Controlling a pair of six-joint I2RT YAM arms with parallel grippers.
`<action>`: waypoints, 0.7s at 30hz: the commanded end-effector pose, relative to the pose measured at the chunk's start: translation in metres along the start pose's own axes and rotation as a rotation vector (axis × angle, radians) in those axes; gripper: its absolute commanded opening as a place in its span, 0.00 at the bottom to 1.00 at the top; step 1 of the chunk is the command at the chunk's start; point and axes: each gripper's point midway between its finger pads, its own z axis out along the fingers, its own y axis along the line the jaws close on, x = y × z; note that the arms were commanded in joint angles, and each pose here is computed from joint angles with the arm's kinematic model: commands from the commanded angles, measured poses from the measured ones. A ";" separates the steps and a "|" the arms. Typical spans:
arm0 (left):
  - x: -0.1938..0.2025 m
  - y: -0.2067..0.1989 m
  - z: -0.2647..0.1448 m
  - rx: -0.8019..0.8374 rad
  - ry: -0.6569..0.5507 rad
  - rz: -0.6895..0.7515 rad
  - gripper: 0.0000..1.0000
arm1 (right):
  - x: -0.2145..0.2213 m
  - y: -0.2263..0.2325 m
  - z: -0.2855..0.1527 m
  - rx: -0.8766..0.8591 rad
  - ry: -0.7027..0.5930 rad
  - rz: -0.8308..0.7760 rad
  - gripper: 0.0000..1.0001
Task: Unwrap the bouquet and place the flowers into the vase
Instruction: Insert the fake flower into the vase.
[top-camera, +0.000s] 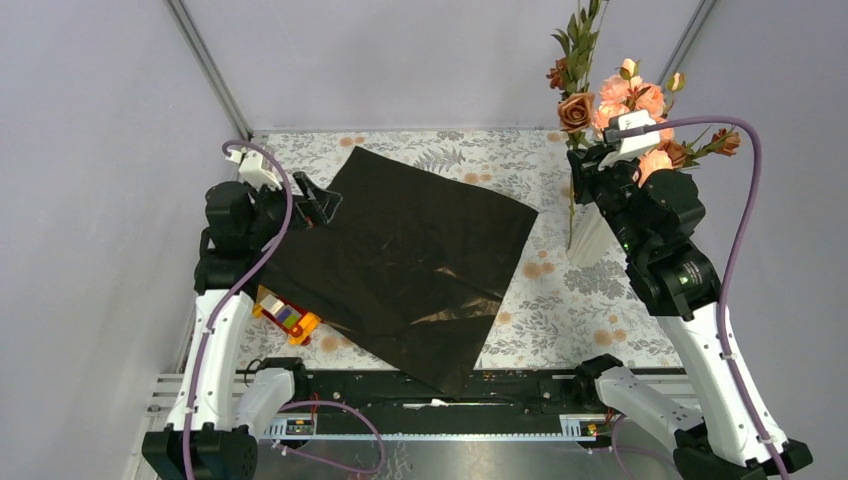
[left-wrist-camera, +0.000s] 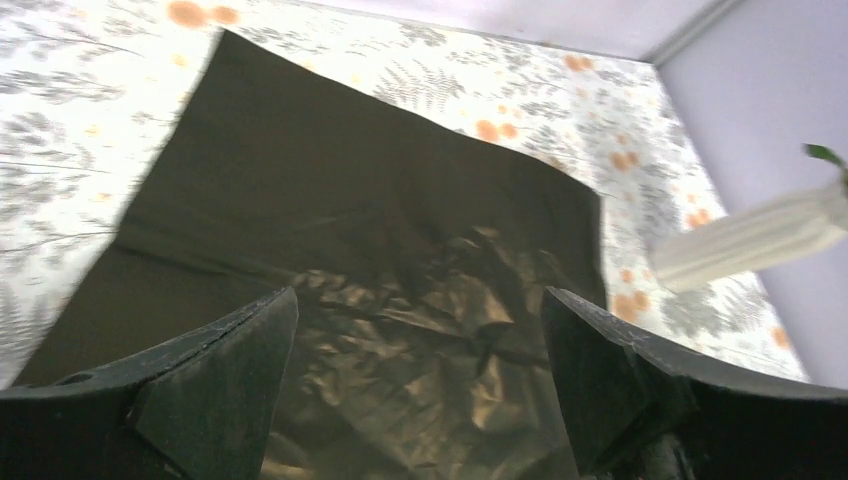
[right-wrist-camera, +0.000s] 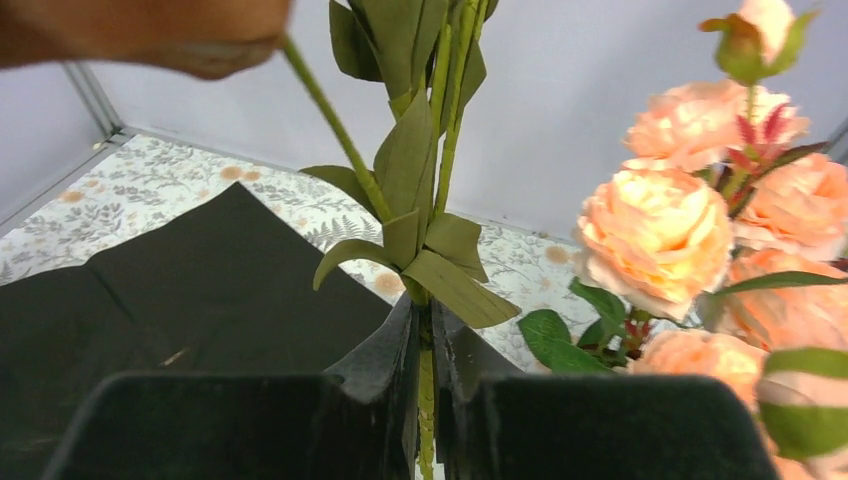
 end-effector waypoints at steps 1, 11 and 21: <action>-0.012 0.034 -0.014 -0.194 -0.060 0.151 0.99 | -0.032 -0.017 -0.013 0.031 -0.115 -0.008 0.00; -0.002 0.049 -0.013 -0.248 -0.056 0.173 0.99 | -0.073 -0.039 -0.069 0.126 -0.283 0.004 0.00; 0.000 0.050 -0.011 -0.242 -0.049 0.171 0.99 | -0.052 -0.067 -0.077 0.296 -0.338 -0.108 0.00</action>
